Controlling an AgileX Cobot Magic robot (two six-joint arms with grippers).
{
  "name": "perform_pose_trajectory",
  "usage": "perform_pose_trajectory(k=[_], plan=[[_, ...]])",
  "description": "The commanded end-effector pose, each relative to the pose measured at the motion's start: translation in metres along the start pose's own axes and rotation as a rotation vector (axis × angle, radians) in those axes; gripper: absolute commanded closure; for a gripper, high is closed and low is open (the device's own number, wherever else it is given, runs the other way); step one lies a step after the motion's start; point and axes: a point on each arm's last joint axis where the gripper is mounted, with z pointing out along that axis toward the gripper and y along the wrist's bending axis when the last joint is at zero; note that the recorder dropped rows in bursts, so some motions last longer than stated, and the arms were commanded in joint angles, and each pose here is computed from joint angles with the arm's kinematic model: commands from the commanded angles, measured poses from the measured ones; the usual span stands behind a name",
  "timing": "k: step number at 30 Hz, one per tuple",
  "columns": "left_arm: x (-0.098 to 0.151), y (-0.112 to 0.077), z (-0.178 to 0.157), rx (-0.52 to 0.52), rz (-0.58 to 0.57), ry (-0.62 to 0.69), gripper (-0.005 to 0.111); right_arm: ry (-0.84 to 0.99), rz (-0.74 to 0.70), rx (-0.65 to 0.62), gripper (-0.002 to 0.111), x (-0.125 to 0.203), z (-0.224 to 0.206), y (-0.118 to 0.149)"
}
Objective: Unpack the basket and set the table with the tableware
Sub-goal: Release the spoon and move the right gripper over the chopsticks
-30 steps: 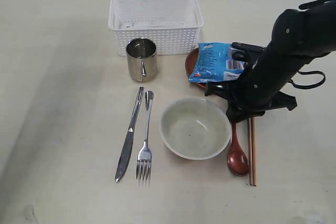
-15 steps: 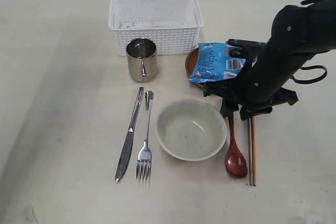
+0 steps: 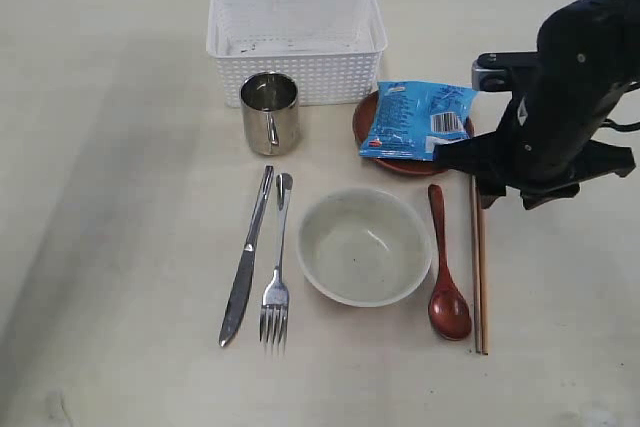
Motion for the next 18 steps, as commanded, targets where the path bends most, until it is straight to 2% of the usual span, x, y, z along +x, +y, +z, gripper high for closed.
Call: perform_pose_trajectory(k=[1, 3, 7, 18], plan=[[0.0013, -0.0021, -0.0015, 0.009, 0.006, 0.005, 0.107, 0.001, 0.008, -0.002, 0.072, -0.0039, 0.0177, 0.0037], [0.0015, -0.0023, -0.0015, 0.011, 0.006, 0.007, 0.107, -0.007, 0.014, -0.010, 0.079, -0.0053, 0.0216, 0.0053], [0.0018, -0.0025, -0.0015, 0.013, 0.006, 0.010, 0.107, -0.015, 0.014, -0.011, 0.074, -0.0061, 0.0223, 0.0055], [0.0020, -0.0028, -0.0016, 0.016, 0.006, 0.013, 0.107, -0.019, 0.025, -0.004, 0.074, -0.0065, 0.0223, 0.0048]])
